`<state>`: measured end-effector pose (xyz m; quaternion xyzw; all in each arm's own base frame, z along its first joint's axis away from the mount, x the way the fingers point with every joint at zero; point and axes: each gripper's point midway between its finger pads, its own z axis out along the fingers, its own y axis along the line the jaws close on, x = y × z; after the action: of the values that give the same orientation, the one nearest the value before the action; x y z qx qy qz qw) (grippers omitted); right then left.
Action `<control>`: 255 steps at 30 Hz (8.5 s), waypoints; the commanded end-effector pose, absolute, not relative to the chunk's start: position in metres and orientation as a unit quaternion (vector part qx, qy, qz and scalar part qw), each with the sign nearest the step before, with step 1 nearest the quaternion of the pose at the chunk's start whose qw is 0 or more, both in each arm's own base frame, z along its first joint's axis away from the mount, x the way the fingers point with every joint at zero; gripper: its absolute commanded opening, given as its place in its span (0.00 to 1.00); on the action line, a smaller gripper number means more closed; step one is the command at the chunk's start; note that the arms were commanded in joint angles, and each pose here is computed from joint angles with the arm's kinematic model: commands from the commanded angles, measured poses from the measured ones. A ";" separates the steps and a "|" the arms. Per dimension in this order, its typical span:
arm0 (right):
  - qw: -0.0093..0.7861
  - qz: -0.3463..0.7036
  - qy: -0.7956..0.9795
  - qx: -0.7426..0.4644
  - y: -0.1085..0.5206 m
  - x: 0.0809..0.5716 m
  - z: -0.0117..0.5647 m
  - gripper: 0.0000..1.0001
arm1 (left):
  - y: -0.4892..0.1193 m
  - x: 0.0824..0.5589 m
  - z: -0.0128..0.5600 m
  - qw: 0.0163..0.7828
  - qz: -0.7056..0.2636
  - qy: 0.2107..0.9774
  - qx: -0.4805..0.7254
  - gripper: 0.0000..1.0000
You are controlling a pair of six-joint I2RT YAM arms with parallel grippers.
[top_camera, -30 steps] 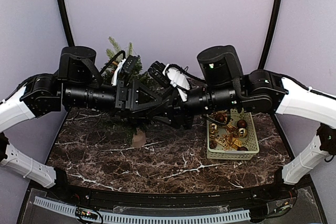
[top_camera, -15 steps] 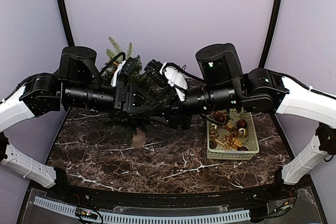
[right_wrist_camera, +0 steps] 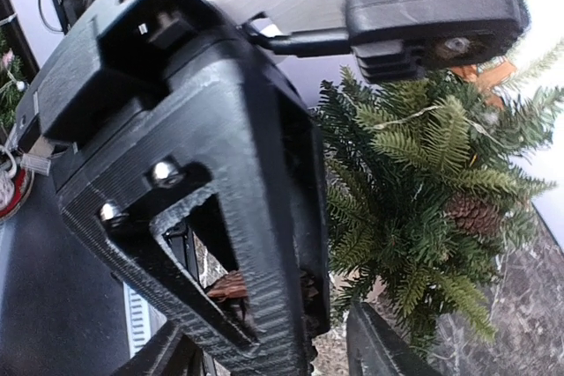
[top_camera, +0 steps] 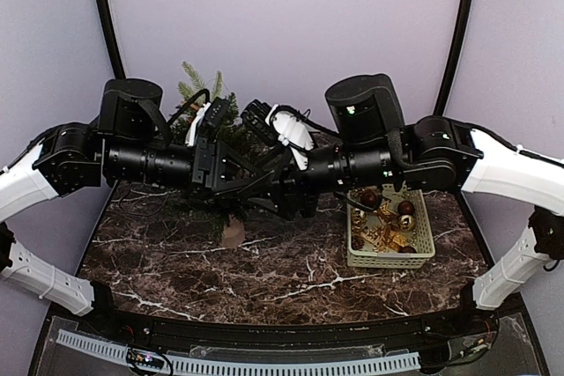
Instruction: Decorate the small christmas tree
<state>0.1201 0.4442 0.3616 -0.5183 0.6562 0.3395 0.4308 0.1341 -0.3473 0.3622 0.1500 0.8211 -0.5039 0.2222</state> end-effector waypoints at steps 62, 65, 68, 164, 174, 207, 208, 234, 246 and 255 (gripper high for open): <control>0.511 0.366 0.738 -0.245 0.364 0.212 0.349 0.81 | -0.230 0.210 0.333 0.442 -0.342 0.826 0.073 0.26; 0.501 0.381 0.737 -0.247 0.376 0.212 0.346 0.81 | -0.228 0.213 0.332 0.448 -0.338 0.825 0.068 0.26; 0.493 0.400 0.730 -0.252 0.390 0.211 0.346 0.82 | -0.226 0.215 0.330 0.453 -0.332 0.825 0.065 0.26; 0.446 0.367 0.779 -0.244 0.442 0.241 0.308 0.00 | -0.196 0.216 0.310 0.469 -0.274 0.838 0.061 0.75; 0.454 0.361 0.779 -0.239 0.437 0.242 0.315 0.10 | -0.191 0.188 0.333 0.455 -0.296 0.831 0.122 0.79; 0.504 0.257 0.816 -0.119 0.303 0.275 0.329 0.70 | -0.109 0.228 0.306 0.438 -0.193 0.877 0.041 0.72; 0.503 0.253 0.819 -0.112 0.296 0.277 0.326 0.70 | -0.108 0.231 0.300 0.432 -0.194 0.880 0.037 0.71; 0.333 0.100 0.937 0.034 0.122 0.311 0.162 0.64 | -0.020 0.286 0.231 0.557 -0.062 0.823 -0.093 0.69; 0.262 0.051 0.963 0.021 0.116 0.337 0.099 0.49 | -0.031 0.293 0.232 0.558 -0.059 0.827 -0.039 0.71; 0.238 0.040 0.970 -0.006 0.127 0.397 0.061 0.30 | -0.029 0.293 0.231 0.558 -0.050 0.827 -0.037 0.71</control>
<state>0.3665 0.1171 0.0599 0.0139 0.9758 0.0286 0.2163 0.2905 -0.0304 0.2100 -0.0428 0.8458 -0.0529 0.5292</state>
